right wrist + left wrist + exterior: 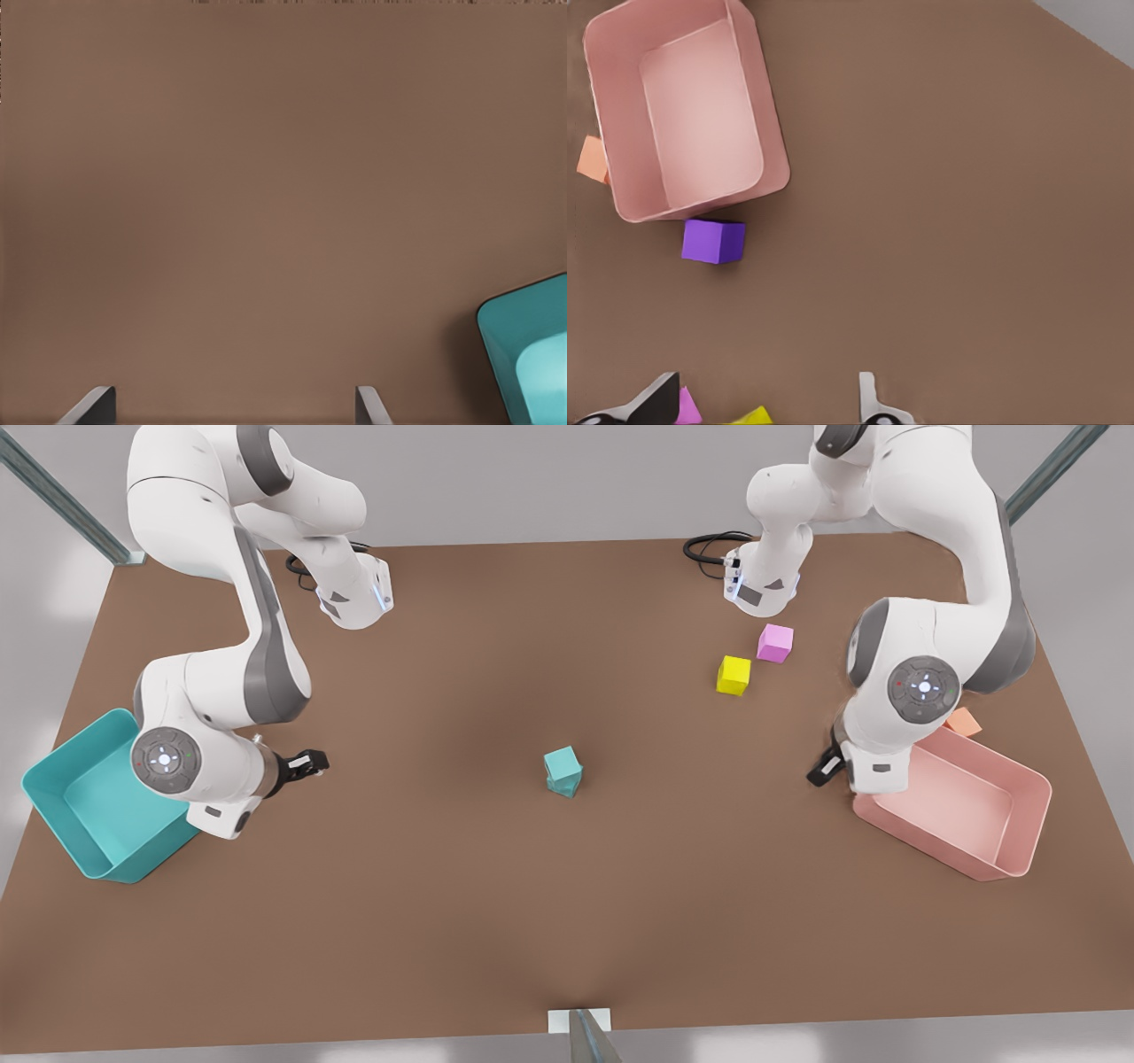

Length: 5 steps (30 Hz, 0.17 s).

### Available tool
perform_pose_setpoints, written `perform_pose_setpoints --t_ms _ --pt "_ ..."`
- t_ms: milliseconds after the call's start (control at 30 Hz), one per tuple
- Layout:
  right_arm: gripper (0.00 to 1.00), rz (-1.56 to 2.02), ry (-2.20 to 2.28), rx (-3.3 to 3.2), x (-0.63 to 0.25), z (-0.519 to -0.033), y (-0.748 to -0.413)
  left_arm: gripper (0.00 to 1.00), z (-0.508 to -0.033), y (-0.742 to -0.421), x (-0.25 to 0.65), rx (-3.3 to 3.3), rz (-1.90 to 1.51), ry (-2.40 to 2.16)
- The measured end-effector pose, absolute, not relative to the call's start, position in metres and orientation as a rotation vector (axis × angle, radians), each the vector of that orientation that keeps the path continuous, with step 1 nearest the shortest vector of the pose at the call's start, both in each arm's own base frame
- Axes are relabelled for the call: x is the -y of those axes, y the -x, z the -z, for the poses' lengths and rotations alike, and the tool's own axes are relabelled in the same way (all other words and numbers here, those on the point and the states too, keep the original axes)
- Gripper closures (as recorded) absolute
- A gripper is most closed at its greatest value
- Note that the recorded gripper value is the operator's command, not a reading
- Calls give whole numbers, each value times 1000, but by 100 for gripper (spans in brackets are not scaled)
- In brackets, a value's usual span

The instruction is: Stack the two blue cubes on top of each other

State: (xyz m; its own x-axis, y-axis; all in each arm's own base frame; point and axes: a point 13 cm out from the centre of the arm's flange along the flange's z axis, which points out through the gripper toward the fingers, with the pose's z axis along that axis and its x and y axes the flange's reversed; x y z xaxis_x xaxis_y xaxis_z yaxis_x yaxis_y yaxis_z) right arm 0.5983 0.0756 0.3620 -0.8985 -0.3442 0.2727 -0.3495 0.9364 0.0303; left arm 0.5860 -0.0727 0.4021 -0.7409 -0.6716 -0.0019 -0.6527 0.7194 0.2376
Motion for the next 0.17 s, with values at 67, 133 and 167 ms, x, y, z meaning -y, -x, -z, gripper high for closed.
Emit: perform_pose_setpoints --t_ms 67,133,167 --pt "0 -28 -508 2820 -72 -363 -599 0 -429 -571 54 2841 290 -1001" --pt "0 -28 -508 2820 -71 -363 -599 0 -436 -560 59 2852 259 -847" --pt "0 -28 -509 2820 -71 -363 -599 0 -436 -556 62 2855 248 -770"
